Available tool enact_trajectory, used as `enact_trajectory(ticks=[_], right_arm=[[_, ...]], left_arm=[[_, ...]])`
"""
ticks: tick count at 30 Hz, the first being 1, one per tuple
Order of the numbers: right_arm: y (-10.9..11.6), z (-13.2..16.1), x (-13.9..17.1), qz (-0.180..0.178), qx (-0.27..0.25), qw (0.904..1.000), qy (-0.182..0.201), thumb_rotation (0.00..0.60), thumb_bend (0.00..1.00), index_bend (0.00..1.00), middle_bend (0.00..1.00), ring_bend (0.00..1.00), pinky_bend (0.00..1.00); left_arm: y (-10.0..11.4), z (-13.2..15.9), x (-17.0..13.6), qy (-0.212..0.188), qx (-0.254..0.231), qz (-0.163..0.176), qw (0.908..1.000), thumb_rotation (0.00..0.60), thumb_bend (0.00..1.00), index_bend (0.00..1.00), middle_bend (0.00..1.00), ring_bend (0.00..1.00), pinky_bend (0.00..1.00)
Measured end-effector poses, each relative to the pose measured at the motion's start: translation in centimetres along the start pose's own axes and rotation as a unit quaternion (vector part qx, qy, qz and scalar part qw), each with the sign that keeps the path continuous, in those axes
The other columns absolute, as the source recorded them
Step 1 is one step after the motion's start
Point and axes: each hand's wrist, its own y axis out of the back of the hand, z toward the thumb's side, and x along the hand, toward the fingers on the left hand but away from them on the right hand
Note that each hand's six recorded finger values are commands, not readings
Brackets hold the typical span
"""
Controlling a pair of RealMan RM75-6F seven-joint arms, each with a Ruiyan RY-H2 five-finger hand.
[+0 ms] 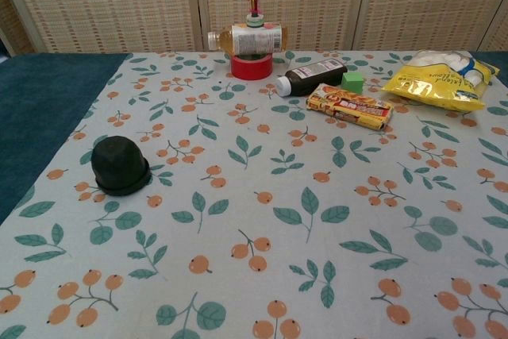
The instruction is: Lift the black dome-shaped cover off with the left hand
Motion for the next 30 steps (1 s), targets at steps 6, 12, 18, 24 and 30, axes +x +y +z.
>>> enact_trajectory(ticks=[6,12,18,24,30], right_arm=[[0.4,-0.1,0.4,-0.003,-0.005,1.0,0.0,0.6,0.12,0.0,0.0,0.0,0.0],[0.0,0.5,0.5,0.01,-0.003,0.9999,0.013,0.6,0.12,0.0,0.0,0.0,0.0],[-0.5,1.1,0.5,0.019,-0.004,0.9995,0.023,0.6,0.12,0.0,0.0,0.0,0.0],[-1.3,1.3,0.2,0.039,-0.012,0.9989,0.024,0.6,0.12,0.0,0.0,0.0,0.0],[-0.8,1.1,0.1,0.023,-0.01,0.9995,0.021,0.6,0.12,0.0,0.0,0.0,0.0]], left_arm=[[-0.4,0.5,0.3,-0.009,-0.02,-0.017,0.9996,0.6,0.39,0.0,0.0,0.0,0.16],[-0.6,3.4,2.7,-0.065,-0.067,-0.079,0.9925,0.6,0.39,0.0,0.0,0.0,0.19],[-0.8,7.4,6.4,-0.121,-0.076,-0.172,0.9747,0.6,0.39,0.0,0.0,0.0,0.18],[-1.7,10.5,10.4,-0.139,-0.07,-0.256,0.954,0.6,0.37,0.0,0.0,0.0,0.24],[-2.8,13.6,14.0,-0.138,-0.063,-0.321,0.9348,0.6,0.34,0.0,0.0,0.0,0.2]])
